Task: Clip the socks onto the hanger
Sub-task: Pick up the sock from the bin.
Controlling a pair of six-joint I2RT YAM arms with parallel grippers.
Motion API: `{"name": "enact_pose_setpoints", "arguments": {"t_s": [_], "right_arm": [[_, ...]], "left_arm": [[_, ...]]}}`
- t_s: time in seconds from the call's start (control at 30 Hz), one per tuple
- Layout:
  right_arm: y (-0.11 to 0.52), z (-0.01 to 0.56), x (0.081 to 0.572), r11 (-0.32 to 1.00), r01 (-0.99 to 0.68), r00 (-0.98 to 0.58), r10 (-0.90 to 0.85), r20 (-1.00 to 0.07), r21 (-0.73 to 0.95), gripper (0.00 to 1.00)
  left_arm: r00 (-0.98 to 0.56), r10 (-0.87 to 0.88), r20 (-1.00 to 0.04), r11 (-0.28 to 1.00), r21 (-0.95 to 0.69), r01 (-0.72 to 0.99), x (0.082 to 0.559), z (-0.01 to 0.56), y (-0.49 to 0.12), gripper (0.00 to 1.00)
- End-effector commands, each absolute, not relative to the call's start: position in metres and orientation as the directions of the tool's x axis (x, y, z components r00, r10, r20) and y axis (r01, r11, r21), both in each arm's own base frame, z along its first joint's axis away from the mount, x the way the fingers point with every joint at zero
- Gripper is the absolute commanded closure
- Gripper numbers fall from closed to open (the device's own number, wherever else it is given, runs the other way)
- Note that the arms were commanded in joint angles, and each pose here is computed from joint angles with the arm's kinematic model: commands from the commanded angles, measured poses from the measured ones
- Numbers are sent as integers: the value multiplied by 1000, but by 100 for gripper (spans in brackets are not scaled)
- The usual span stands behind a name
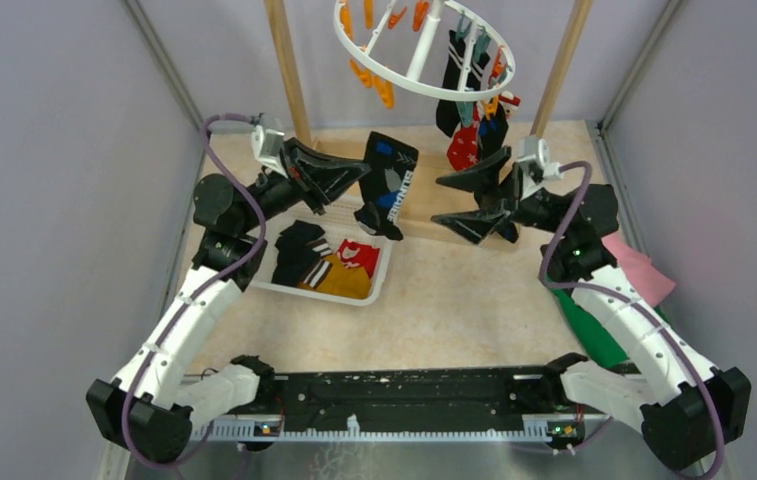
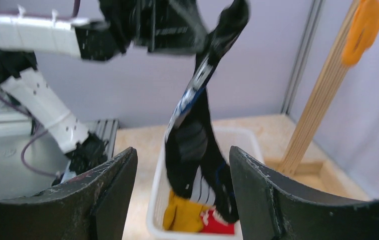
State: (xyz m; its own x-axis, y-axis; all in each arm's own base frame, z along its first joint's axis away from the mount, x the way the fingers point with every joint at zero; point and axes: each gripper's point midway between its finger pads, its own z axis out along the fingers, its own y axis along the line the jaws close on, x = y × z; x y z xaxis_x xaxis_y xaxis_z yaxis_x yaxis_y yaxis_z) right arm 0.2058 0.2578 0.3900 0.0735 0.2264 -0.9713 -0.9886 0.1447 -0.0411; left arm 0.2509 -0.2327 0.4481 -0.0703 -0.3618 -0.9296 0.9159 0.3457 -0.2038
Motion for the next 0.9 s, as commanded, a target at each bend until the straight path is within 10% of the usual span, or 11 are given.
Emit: {"name": "enact_pose_setpoints", "arguments": {"t_s": [0.0, 0.37, 0.87], "right_arm": [[253, 479, 200, 180, -981, 145, 417, -897, -75, 33], [248, 501, 194, 179, -983, 104, 457, -883, -23, 56], [246, 480, 202, 237, -971, 97, 414, -905, 5, 55]], "left_arm": [[41, -437, -899, 254, -79, 964, 219, 496, -256, 100], [-4, -441, -897, 174, -90, 981, 214, 487, -296, 100], [-2, -451, -893, 173, -90, 981, 211, 488, -294, 100]]}}
